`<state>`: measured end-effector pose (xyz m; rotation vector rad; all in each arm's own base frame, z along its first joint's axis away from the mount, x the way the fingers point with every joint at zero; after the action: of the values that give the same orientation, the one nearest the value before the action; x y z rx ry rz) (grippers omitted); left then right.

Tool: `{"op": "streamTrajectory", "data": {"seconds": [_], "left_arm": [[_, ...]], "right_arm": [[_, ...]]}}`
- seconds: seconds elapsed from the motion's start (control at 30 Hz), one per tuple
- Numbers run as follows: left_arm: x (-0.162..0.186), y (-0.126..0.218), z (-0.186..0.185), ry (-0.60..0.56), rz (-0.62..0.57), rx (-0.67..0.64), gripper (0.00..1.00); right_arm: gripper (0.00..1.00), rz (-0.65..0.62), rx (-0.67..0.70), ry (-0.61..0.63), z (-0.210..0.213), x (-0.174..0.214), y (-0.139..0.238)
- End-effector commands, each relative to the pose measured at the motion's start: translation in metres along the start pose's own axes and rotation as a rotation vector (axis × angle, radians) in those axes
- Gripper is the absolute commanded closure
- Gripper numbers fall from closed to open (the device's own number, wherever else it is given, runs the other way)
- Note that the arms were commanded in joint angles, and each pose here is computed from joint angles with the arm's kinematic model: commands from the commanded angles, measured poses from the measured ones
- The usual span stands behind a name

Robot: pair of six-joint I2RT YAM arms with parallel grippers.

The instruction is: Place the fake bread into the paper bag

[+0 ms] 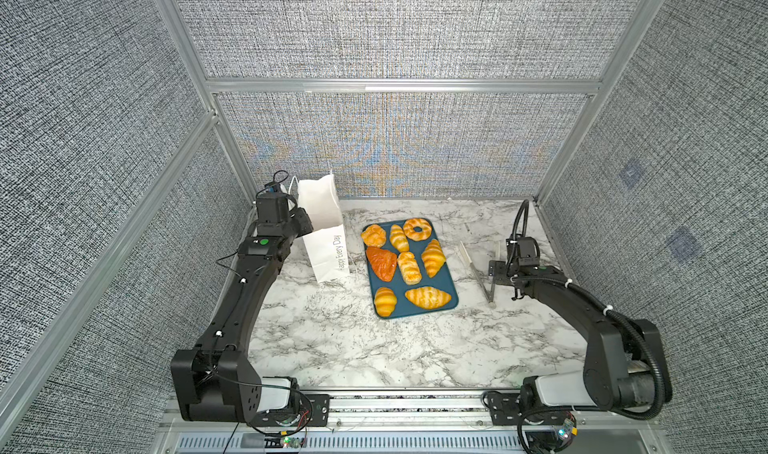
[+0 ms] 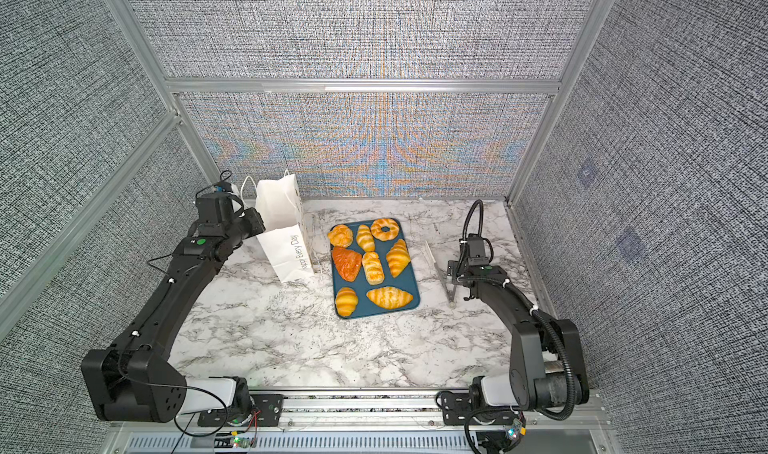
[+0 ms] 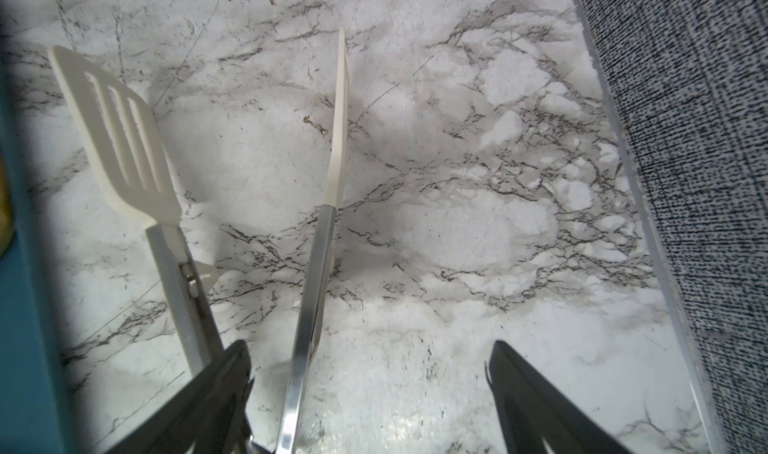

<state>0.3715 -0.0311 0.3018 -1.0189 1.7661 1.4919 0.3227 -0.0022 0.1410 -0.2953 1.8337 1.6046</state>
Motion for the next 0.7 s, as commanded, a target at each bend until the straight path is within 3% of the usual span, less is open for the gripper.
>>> {"op": "streamTrajectory", "data": {"seconds": [0.0, 0.27, 0.67], "left_arm": [[-0.004, 0.002, -0.001, 0.006, -0.031, 0.009, 0.68], [-0.002, 0.010, -0.001, -0.001, -0.061, 0.015, 0.38], [0.010, 0.042, 0.006, -0.086, -0.127, -0.015, 0.06]], "right_arm": [[0.10, 0.012, -0.013, -0.022, 0.001, -0.005, -0.003], [0.19, 0.053, -0.047, -0.034, 0.009, -0.008, -0.015], [0.36, 0.165, -0.011, -0.051, 0.014, 0.000, -0.041]]}}
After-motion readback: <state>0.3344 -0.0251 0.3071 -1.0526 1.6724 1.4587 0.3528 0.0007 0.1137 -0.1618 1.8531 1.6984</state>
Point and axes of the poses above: each gripper's point midway between its finger pads, its own y axis back along the fingers, its own z axis along the line the jaws close on, x = y × z, the point moved 6 cm from there along y, back along the fingers, and after that the axes turned 10 degrees about -y, right-handed, at the moved point
